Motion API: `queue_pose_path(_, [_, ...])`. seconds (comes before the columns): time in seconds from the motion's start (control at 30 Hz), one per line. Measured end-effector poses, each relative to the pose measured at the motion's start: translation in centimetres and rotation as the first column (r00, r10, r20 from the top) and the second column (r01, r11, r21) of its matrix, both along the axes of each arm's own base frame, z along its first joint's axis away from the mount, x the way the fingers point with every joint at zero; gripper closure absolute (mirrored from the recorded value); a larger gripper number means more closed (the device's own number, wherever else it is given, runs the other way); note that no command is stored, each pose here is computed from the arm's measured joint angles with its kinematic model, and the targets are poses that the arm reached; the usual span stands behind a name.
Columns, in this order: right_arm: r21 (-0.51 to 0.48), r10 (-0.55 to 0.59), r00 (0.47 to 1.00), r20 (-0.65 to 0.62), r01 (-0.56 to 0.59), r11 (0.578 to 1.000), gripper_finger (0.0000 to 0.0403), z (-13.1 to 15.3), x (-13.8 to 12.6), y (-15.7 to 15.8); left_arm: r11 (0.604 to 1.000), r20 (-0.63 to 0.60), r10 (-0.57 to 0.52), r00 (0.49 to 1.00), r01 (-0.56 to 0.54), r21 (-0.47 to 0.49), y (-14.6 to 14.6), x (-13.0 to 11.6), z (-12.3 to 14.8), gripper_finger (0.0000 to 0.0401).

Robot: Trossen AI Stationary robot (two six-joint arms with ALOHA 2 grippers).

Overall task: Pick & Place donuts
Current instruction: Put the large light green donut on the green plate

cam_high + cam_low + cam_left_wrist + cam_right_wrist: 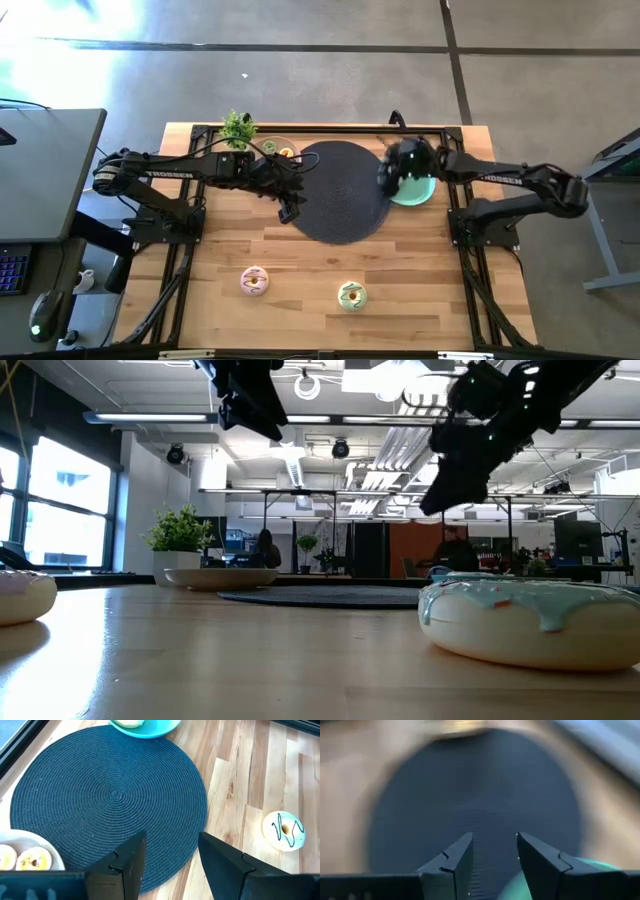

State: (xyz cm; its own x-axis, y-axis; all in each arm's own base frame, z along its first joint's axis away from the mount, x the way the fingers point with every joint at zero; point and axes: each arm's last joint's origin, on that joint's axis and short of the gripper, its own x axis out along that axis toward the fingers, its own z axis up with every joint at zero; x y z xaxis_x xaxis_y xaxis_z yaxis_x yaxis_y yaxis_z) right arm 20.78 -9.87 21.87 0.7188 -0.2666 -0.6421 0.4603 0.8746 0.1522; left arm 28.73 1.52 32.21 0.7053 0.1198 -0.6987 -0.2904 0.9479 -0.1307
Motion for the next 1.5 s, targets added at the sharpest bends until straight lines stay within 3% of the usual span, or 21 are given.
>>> queue_pose_path(0.1, [0.074, 0.237, 0.966, 0.105, -0.245, 0.967, 0.0257, 0.2, 1.4, 3.0, 1.000, 0.012, 0.000, 1.000, 0.000, 0.001, 0.0, 0.1, 0.1, 0.0222])
queue_pose_path(0.2, [0.072, 0.401, 0.889, 0.222, -0.425, 0.902, 0.0254, -0.3, 3.0, 6.9, 1.000, 0.024, 0.000, 1.000, 0.000, 0.001, 0.0, 0.2, 0.2, 0.0222])
queue_pose_path(0.33, [0.035, 0.538, 0.799, 0.269, -0.566, 0.824, 0.0246, -1.6, 4.4, 12.1, 1.000, 0.022, 0.001, 1.000, -0.001, 0.001, 0.0, 0.3, 0.0, 0.0222])
queue_pose_path(0.5, [0.064, 0.565, 0.805, 0.181, -0.583, 0.810, 0.0242, -4.7, 5.4, 17.0, 1.000, 0.015, 0.018, 1.000, -0.017, -0.020, 0.0, 0.6, -0.3, 0.0222])
queue_pose_path(0.73, [0.184, 0.565, 0.821, 0.078, -0.569, 0.802, 0.0242, -8.0, 7.8, 21.1, 0.997, -0.006, -0.036, 0.999, 0.036, -0.074, -0.2, 0.4, -0.5, 0.0222])
queue_pose_path(0.9, [0.226, 0.620, 0.784, 0.030, -0.610, 0.760, 0.0242, -9.1, 9.3, 23.1, 0.987, -0.066, -0.124, 0.990, 0.116, -0.111, -2.0, 0.0, -0.9, 0.0222])
queue_pose_path(1.17, [0.262, 0.598, 0.801, -0.029, -0.571, 0.778, 0.0245, -9.5, 10.0, 23.7, 0.989, -0.069, -0.133, 0.989, 0.127, -0.079, -5.8, -0.3, -0.9, 0.0222])
queue_pose_path(1.3, [0.269, 0.603, 0.798, -0.027, -0.575, 0.773, 0.0281, -9.5, 10.0, 23.7, 0.990, -0.066, -0.138, 0.988, 0.135, -0.041, -7.5, -0.7, -0.9, 0.0222])
queue_pose_path(1.5, [0.350, 0.606, 0.795, -0.014, -0.564, 0.748, 0.0388, -9.3, 10.4, 22.4, 0.994, -0.053, -0.102, 0.993, 0.104, 0.037, -8.3, -0.9, -0.8, 0.0222])
